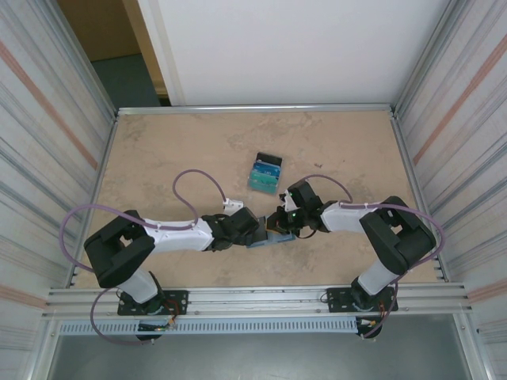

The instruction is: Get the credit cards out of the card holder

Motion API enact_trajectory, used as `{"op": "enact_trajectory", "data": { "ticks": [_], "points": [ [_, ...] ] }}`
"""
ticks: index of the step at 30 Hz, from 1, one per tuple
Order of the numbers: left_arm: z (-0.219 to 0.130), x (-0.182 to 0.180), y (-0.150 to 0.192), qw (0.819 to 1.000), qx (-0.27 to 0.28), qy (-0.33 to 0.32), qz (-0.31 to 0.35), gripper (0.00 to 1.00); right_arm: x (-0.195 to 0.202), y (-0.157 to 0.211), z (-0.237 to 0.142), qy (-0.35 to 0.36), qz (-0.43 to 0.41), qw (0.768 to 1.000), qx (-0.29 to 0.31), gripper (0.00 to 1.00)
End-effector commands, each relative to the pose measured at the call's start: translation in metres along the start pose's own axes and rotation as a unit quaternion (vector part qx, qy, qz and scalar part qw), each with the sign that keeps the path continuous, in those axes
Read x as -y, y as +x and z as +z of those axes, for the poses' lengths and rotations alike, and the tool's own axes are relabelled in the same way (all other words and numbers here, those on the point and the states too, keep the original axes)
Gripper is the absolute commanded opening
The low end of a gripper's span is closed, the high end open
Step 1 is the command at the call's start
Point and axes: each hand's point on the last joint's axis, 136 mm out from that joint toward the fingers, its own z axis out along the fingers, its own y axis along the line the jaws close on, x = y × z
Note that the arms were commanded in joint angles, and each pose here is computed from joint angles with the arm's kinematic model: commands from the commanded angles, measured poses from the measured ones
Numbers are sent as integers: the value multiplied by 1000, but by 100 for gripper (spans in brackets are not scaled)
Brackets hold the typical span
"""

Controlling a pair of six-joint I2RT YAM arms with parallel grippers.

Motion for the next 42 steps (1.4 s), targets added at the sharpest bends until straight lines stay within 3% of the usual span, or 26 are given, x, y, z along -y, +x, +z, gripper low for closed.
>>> {"op": "enact_trajectory", "data": {
  "ticks": [1, 18, 34, 42],
  "points": [
    [4, -15, 16, 999, -32, -35, 18, 99, -7, 0, -4, -20, 7, 1000, 2, 9],
    [4, -14, 15, 999, -33, -37, 19, 99, -9, -2, -6, -38, 11, 999, 5, 15],
    [4, -15, 15, 998, -34, -38, 20, 99, -4, -3, -8, -41, 16, 999, 11, 5],
    [4, -17, 15, 998, -34, -42, 22, 99, 5, -7, -15, -23, 17, 999, 20, 4]
  ]
}}
